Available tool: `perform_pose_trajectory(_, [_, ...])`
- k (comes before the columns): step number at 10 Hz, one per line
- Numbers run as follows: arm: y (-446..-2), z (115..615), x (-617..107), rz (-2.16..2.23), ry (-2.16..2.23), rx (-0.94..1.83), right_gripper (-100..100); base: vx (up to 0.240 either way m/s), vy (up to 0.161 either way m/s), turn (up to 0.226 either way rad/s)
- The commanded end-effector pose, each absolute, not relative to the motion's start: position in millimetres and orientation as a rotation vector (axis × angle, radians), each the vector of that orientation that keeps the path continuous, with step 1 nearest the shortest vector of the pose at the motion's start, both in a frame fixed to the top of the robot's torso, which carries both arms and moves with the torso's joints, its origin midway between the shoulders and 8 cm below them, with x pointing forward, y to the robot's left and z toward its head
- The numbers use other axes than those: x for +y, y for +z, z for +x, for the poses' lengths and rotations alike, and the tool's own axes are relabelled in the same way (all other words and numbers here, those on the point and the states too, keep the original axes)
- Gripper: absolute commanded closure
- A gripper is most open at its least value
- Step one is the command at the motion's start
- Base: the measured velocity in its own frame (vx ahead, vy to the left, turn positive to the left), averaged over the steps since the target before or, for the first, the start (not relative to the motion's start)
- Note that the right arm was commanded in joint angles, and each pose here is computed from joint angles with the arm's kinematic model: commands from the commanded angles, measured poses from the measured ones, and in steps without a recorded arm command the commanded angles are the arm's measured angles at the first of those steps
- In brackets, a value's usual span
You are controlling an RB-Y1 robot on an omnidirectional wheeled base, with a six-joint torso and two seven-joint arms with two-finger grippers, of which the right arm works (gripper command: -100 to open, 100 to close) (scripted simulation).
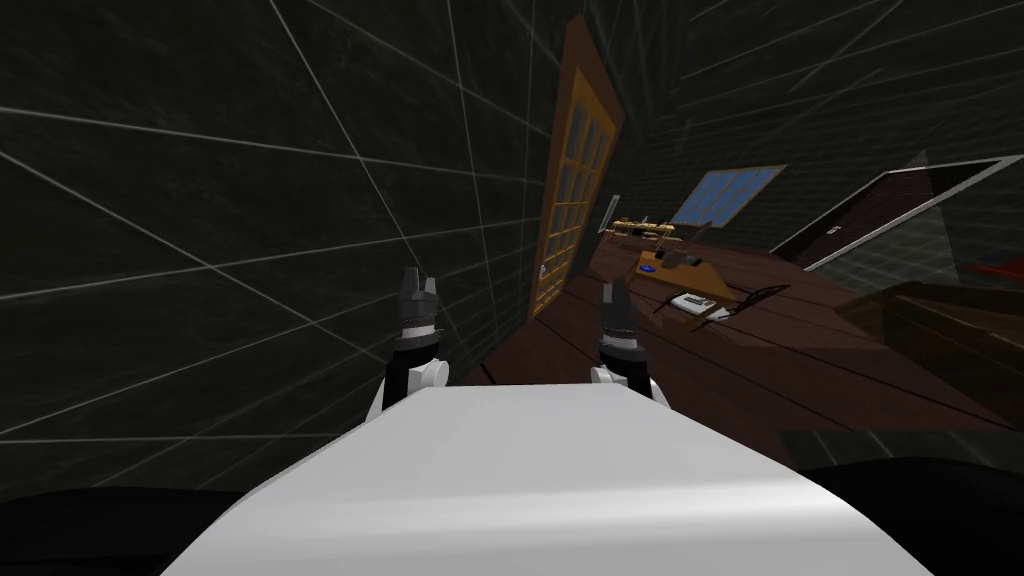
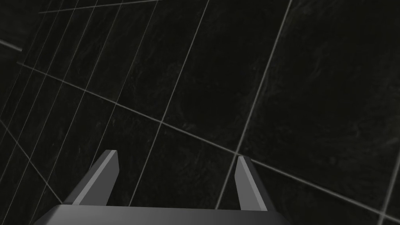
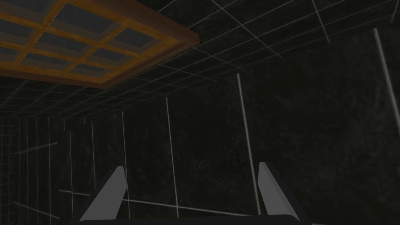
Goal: Pull the door open
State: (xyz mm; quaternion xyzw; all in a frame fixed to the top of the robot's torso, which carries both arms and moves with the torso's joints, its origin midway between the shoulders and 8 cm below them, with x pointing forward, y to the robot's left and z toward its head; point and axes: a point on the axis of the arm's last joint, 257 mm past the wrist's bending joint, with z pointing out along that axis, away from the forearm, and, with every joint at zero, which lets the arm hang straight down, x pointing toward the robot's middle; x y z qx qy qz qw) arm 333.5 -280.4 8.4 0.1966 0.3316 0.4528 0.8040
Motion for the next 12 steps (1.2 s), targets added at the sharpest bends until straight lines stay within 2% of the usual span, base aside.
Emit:
perform_pose_trajectory(1, [-5,339,-283,0.405,0.921,0.747,-100,0.145,-0.085,0.144])
perform_pose_trajectory(12, [-87,356,-303,0.320,0.664,0.938,-100,0.103,-0.081,0.140])
